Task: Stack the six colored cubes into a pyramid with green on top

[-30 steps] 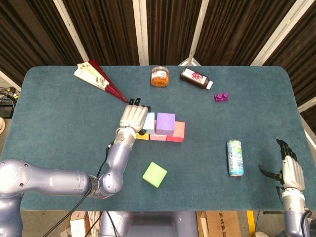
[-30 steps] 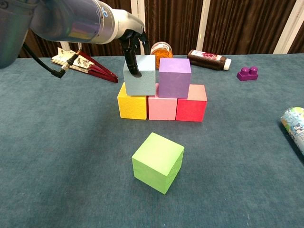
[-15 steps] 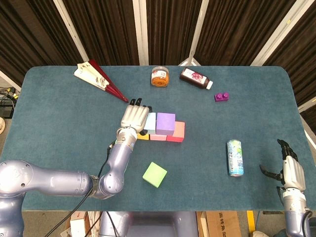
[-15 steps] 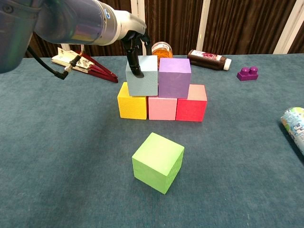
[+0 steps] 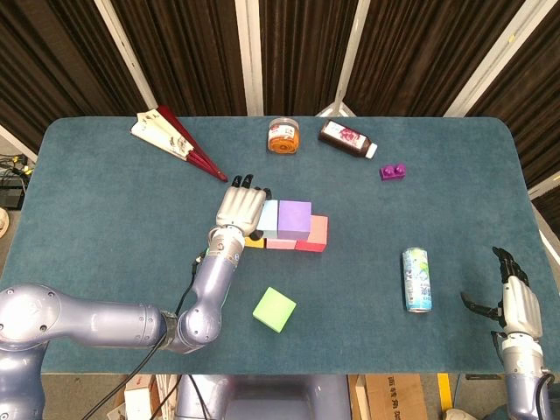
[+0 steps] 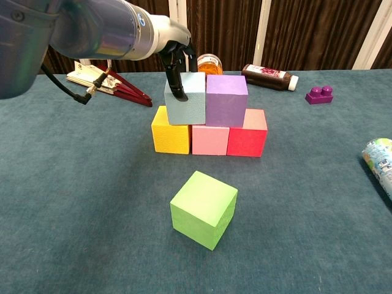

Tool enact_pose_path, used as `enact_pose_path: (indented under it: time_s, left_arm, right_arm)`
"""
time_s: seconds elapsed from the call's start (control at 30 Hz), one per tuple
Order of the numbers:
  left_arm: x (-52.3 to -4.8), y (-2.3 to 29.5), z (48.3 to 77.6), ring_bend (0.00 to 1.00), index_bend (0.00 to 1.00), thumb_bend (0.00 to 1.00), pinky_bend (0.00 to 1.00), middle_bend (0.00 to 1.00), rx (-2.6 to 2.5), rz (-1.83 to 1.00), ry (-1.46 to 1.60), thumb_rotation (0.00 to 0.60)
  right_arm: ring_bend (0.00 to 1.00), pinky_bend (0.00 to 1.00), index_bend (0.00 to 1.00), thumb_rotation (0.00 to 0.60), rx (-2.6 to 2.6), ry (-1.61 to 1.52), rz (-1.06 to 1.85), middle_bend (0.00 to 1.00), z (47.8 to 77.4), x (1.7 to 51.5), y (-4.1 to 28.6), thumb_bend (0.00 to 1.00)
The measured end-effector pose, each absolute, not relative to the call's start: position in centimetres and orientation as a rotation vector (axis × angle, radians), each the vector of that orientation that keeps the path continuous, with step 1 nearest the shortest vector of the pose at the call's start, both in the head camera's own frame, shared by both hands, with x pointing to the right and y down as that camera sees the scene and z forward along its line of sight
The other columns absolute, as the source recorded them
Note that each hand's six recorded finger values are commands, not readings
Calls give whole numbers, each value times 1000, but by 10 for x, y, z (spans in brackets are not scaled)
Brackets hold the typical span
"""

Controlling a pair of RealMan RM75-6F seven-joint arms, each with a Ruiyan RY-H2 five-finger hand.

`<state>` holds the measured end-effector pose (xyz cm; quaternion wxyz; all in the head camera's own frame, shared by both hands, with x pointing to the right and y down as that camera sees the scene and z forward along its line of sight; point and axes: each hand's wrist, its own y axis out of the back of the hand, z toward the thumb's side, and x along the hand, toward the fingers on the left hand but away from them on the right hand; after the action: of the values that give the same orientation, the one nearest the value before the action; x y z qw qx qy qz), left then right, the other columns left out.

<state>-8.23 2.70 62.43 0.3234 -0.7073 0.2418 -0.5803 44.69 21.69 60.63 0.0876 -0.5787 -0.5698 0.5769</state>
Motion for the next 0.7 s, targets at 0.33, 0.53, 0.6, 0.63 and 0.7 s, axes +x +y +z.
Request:
enact_pose_path:
  time_s: [0.33, 0.53, 0.6, 0.63, 0.7]
  left_arm:
    - [-80, 29, 621, 0, 304, 327, 0, 286, -1856, -1519, 631, 600]
    - [-80, 29, 621, 0, 302, 326, 0, 284, -1848, -1528, 629, 600]
    - [-81, 29, 621, 0, 301, 326, 0, 283, -1844, -1531, 629, 600]
    - [-81, 28, 622, 0, 301, 327, 0, 283, -1840, -1533, 629, 600]
    - [-82, 28, 623, 0, 300, 326, 0, 282, -1837, -1535, 629, 600]
  right_arm:
    - [0, 0, 71, 600, -1721, -1703, 1718, 59, 606, 448, 217, 272]
    - [0, 0, 71, 600, -1723, -1704, 1718, 59, 606, 448, 217, 273]
    - [0, 0, 71, 600, -1721, -1706, 1718, 59, 606, 448, 217, 272]
    - [0, 0, 71, 600, -1721, -1707, 1717, 59, 606, 449, 217, 272]
    - [0, 0, 71, 600, -1721, -1705, 1720, 59, 606, 449, 217, 272]
